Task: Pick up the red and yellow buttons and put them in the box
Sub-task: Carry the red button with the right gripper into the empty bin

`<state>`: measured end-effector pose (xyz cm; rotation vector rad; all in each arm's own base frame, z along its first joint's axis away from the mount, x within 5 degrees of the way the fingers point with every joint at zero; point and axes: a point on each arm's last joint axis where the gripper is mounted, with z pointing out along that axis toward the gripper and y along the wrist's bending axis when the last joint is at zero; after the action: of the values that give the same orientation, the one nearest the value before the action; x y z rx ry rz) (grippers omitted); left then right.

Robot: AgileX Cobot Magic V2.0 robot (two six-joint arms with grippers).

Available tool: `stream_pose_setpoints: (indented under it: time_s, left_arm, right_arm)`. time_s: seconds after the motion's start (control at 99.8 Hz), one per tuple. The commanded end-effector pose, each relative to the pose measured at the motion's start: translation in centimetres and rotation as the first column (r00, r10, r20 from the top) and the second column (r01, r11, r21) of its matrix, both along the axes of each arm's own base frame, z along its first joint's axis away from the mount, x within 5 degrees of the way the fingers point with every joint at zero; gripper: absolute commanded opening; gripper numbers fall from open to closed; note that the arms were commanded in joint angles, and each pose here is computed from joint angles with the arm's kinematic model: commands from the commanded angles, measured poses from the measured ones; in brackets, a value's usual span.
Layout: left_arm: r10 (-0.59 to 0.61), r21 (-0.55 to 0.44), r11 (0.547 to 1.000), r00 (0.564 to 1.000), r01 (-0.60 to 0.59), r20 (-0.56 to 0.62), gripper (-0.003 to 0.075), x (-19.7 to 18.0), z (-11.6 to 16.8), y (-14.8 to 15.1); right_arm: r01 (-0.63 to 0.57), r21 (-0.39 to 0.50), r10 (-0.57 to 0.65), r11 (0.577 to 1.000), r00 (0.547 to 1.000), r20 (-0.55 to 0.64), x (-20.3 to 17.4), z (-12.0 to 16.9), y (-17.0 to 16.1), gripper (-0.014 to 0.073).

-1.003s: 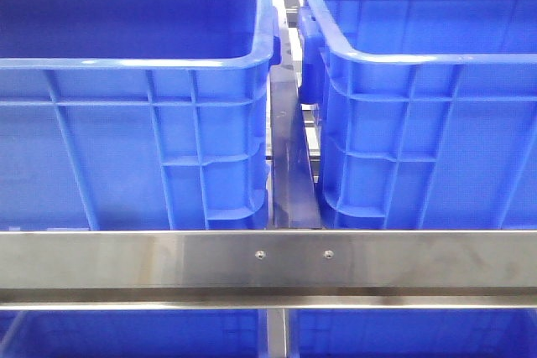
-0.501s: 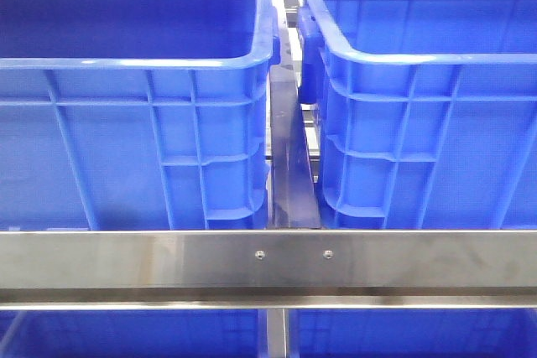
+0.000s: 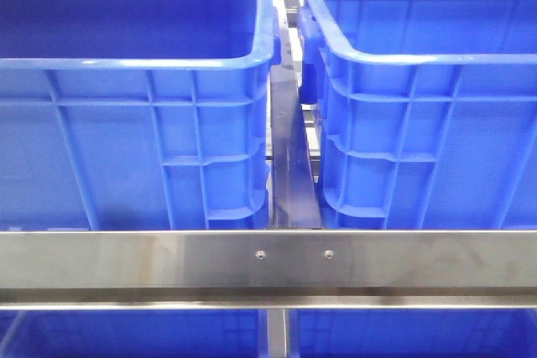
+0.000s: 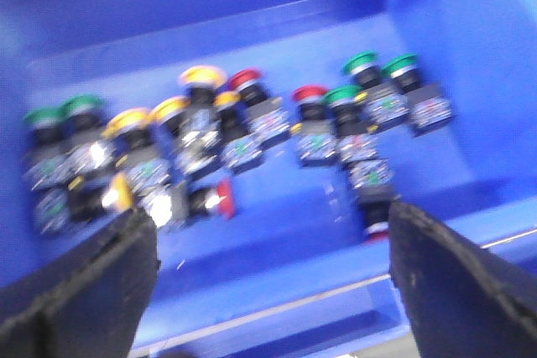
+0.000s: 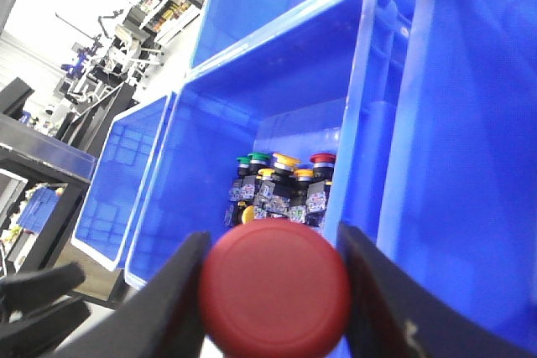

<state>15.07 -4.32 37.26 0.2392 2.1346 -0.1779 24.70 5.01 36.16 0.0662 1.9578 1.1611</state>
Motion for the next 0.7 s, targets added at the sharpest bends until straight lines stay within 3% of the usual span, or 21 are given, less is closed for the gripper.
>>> stream_pose_setpoints:
  time_s: [0.0,0.09,0.201,0.461,0.692]
  left_arm:
    - [0.034,-0.053,0.998,0.992,-0.028,0.125,0.0497,-1.8,0.9,0.9]
    - [0.049,-0.067,0.997,0.986,-0.039,0.157,0.0465,-3.6,0.4,1.5]
    - [0.053,-0.079,0.996,0.979,-0.039,0.195,0.0366,-5.3,-0.1,2.0]
    - [0.058,-0.101,0.994,0.962,-0.032,0.266,-0.0016,-7.6,0.1,2.6]
    - [0.058,-0.101,0.994,0.962,-0.032,0.266,-0.0019,-7.6,0.1,2.6]
  right_arm:
    - [0.004,0.036,-0.007,0.999,0.996,0.088,-0.6,2.3,0.0,0.0153]
    - [0.015,0.035,-0.018,0.999,0.996,0.09,-0.5,2.3,-0.1,0.0153]
    - [0.06,0.014,-0.061,0.998,0.992,0.11,-0.2,2.3,-0.4,0.0153]
    - [0.294,-0.087,-0.272,0.952,0.941,0.203,1.4,2.1,-2.3,0.0153]
    - [0.485,-0.273,-0.409,0.831,0.864,0.292,3.9,0.2,-4.5,0.0153]
